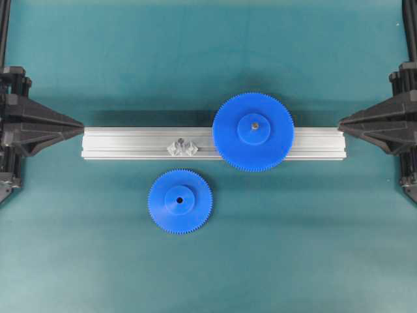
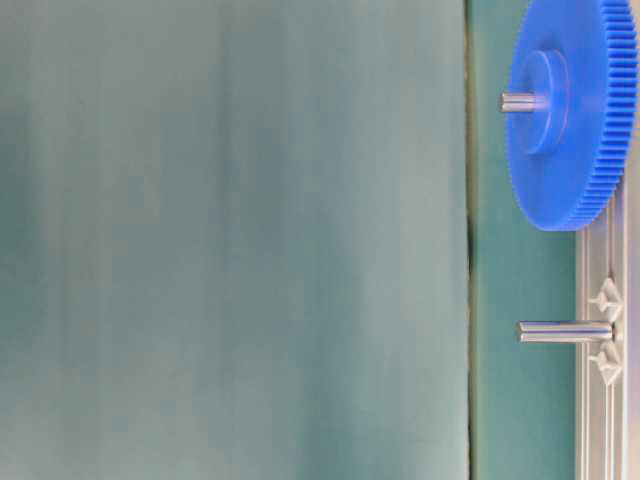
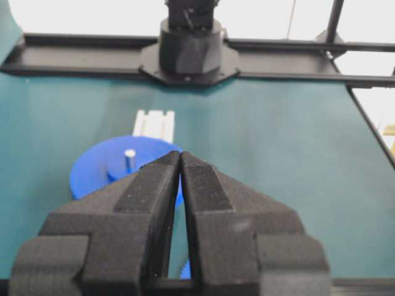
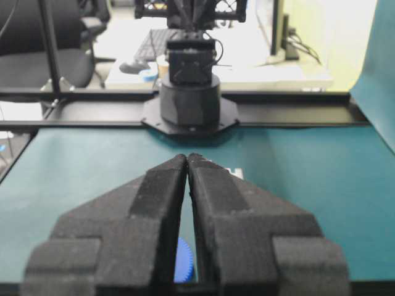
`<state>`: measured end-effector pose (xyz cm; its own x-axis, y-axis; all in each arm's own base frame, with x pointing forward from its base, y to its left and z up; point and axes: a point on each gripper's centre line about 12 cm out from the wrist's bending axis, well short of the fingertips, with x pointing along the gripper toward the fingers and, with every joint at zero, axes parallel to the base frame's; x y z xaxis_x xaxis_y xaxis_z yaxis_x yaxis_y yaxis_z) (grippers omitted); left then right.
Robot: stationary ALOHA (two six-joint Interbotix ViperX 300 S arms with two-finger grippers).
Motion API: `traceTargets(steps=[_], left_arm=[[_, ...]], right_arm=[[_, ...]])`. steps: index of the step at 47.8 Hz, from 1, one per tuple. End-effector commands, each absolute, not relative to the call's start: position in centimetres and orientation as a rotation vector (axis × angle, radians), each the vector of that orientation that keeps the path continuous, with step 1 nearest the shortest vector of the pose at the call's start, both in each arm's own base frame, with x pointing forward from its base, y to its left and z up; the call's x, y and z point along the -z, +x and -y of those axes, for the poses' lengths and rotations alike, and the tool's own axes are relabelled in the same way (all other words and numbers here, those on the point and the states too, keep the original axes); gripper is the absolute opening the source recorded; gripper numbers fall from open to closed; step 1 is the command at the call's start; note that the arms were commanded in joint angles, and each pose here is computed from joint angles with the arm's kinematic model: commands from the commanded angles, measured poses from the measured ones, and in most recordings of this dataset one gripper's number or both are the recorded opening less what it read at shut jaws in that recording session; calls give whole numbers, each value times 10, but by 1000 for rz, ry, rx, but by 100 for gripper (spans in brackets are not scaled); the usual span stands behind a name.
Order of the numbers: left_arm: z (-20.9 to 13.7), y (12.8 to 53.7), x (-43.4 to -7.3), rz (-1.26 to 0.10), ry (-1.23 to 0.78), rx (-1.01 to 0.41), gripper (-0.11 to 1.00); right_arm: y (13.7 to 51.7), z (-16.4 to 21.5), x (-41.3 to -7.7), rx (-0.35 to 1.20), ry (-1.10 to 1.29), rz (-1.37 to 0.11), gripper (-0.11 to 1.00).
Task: Insert the small gear onto the shaft.
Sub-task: 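Move the left gripper over the small blue gear on the table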
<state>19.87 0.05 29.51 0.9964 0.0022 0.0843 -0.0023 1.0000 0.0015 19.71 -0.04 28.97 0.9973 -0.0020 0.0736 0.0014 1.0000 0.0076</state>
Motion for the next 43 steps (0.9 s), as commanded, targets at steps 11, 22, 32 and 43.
traceTargets(steps=[11,22,32,43], left_arm=[[14,226,-294,-132,-188,52,2],[18,243,-290,-226,-108,62,1],[19,257,-286,-365,-68,57,1],[21,271,-284,-467,-50,57,1]], right_arm=[[200,1,-288,7,38,-61,19],[198,6,-291,33,37,-216,20],[199,10,-292,51,37,-312,20],[205,14,-288,69,32,-430,24]])
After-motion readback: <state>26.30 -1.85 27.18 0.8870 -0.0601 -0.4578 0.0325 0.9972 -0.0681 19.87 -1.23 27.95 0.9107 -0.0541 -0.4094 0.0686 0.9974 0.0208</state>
